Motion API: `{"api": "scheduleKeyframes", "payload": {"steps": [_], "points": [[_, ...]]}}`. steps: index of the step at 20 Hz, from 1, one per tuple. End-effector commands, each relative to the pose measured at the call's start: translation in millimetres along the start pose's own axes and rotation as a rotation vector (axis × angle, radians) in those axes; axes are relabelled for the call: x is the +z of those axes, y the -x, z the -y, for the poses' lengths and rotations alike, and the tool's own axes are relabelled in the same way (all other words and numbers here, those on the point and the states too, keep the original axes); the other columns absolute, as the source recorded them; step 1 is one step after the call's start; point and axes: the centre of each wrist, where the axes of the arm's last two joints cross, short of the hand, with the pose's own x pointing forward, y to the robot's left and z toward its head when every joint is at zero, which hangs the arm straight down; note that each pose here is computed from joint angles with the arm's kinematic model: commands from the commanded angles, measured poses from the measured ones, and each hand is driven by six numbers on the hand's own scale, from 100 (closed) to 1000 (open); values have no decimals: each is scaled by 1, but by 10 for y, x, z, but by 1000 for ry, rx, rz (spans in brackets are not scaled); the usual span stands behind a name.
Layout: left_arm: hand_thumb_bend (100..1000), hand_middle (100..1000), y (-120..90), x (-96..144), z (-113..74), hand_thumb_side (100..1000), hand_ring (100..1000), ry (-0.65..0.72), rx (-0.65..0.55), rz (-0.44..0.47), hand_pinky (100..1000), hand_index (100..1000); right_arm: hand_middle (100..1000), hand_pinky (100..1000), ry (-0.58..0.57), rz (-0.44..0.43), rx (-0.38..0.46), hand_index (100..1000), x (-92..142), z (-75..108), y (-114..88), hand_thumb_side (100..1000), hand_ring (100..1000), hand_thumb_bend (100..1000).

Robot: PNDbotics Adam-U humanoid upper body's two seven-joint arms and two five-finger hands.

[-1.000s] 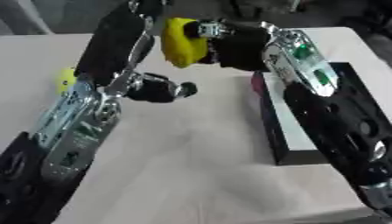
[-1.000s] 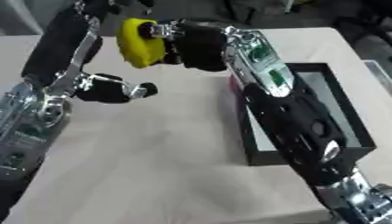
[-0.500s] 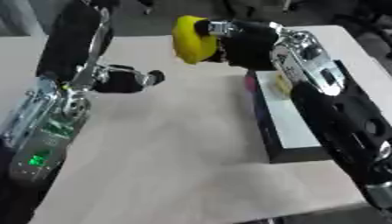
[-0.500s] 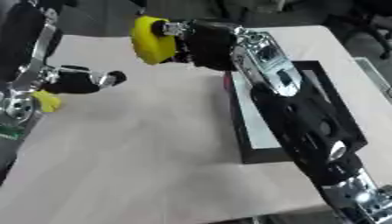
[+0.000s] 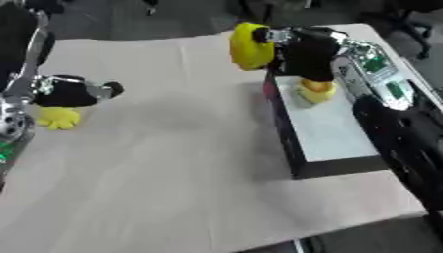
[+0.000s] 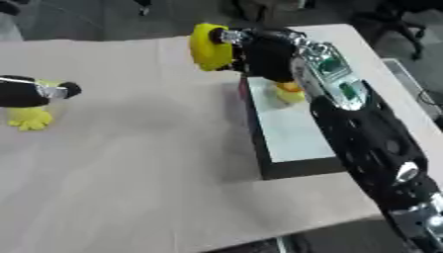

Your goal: Pick up the objects with one hand, pass them to the other hand, and then place them into the box on the other side of the table.

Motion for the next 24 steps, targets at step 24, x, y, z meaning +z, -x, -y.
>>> {"api": "scheduleKeyframes", "payload": {"steps": [24], "points": [[690,727,428,165,-428,217,722,-105,-21,-158,814,910,1000,963,565,-147,881,859,1193,585,660,230,1000,100]]}}
